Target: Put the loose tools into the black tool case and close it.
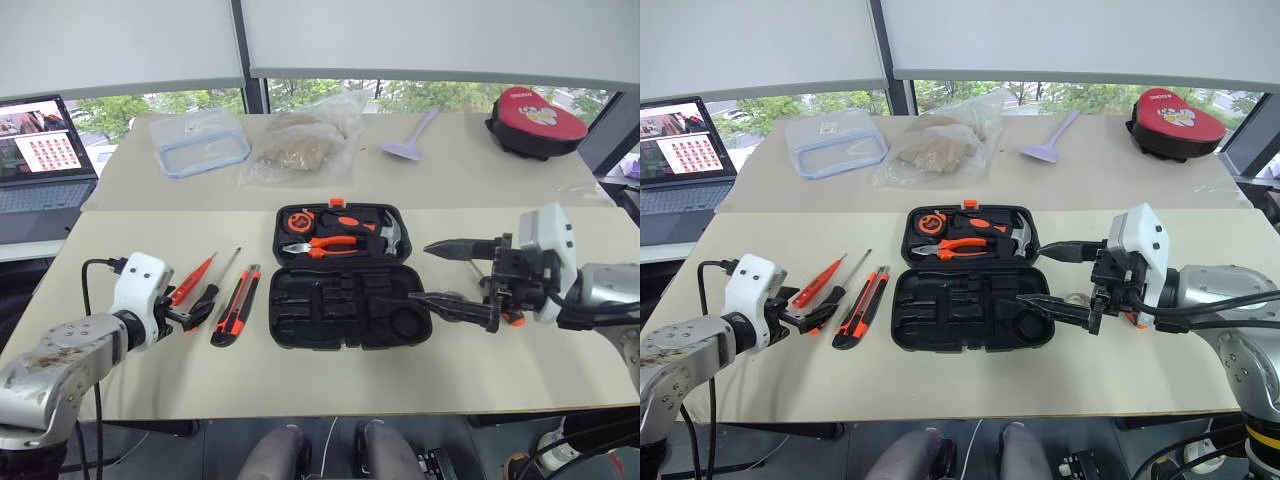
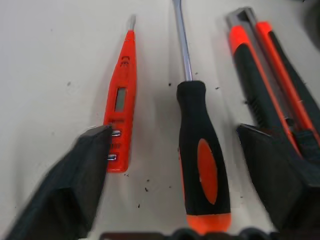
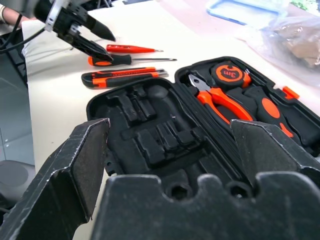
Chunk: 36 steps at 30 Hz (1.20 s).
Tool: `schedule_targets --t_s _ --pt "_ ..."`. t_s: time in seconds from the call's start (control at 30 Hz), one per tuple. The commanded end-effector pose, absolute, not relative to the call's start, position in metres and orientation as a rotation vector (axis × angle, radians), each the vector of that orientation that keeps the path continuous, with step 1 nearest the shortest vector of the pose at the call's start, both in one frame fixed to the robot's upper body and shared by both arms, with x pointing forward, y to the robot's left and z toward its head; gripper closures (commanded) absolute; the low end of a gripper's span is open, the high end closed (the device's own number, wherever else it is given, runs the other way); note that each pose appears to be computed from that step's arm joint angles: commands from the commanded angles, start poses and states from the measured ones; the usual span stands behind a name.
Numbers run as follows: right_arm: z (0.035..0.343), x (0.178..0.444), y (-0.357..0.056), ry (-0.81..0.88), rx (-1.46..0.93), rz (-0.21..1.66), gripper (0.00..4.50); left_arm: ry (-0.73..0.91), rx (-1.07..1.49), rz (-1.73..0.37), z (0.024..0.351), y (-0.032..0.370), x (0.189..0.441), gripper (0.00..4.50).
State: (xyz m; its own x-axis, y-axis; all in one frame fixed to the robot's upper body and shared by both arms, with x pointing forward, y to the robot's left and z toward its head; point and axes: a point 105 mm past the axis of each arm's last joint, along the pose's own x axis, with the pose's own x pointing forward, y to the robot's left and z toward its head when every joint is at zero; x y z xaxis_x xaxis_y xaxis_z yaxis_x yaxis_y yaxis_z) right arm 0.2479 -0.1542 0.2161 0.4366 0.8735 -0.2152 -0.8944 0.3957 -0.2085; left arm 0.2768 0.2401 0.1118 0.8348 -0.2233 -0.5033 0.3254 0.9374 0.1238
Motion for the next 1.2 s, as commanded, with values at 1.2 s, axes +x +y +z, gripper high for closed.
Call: schedule_targets --t_s 1.2 --pt "0.211 0.246 -0.180 0.128 -0.336 1.037 0.00 0.197 0.606 -1.197 0.201 0.130 0.298 3.62"
